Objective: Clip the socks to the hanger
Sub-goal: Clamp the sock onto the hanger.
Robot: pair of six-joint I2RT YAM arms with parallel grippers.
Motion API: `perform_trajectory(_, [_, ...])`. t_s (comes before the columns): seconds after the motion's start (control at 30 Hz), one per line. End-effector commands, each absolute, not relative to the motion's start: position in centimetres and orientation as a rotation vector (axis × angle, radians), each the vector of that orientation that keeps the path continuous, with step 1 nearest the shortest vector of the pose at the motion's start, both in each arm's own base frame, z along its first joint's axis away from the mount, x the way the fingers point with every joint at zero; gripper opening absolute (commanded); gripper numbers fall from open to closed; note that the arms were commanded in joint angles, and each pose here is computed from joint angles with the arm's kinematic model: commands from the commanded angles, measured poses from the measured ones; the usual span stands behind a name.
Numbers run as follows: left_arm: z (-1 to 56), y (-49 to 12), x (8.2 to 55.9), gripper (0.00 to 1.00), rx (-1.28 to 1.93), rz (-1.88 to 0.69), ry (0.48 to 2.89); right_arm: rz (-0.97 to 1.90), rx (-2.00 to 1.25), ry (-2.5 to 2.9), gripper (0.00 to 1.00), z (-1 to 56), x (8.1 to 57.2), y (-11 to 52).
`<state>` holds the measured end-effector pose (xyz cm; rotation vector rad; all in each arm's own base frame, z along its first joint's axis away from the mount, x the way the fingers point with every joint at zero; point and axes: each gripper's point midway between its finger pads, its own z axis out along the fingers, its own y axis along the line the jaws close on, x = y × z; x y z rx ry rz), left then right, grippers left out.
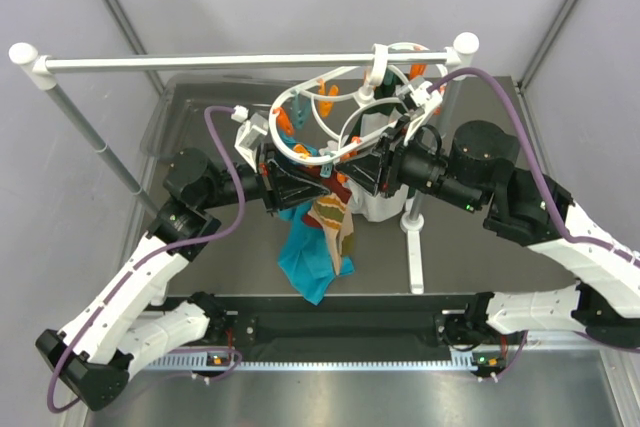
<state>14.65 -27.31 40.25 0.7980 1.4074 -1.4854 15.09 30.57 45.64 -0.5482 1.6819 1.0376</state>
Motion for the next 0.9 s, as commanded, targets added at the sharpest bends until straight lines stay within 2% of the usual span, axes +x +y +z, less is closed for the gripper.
perform_trajectory(0.0, [41.1, -27.2, 14.7, 0.00, 0.806, -1.461, 1.359, 1.048, -0.644, 1.801, 0.00, 41.9, 13.7, 31.4])
perform_trajectory(0.5, [40.5, -27.2, 14.9, 0.00, 0.805, -1.440, 1.381, 1.043, -0.542, 1.764, 0.00, 43.8, 14.4, 30.1])
perform_trajectory(0.87, [41.4, -27.2, 15.1, 0.00, 0.785, -1.442, 1.373, 1.075, -0.581, 1.791, 0.00, 42.4, 13.9, 30.9])
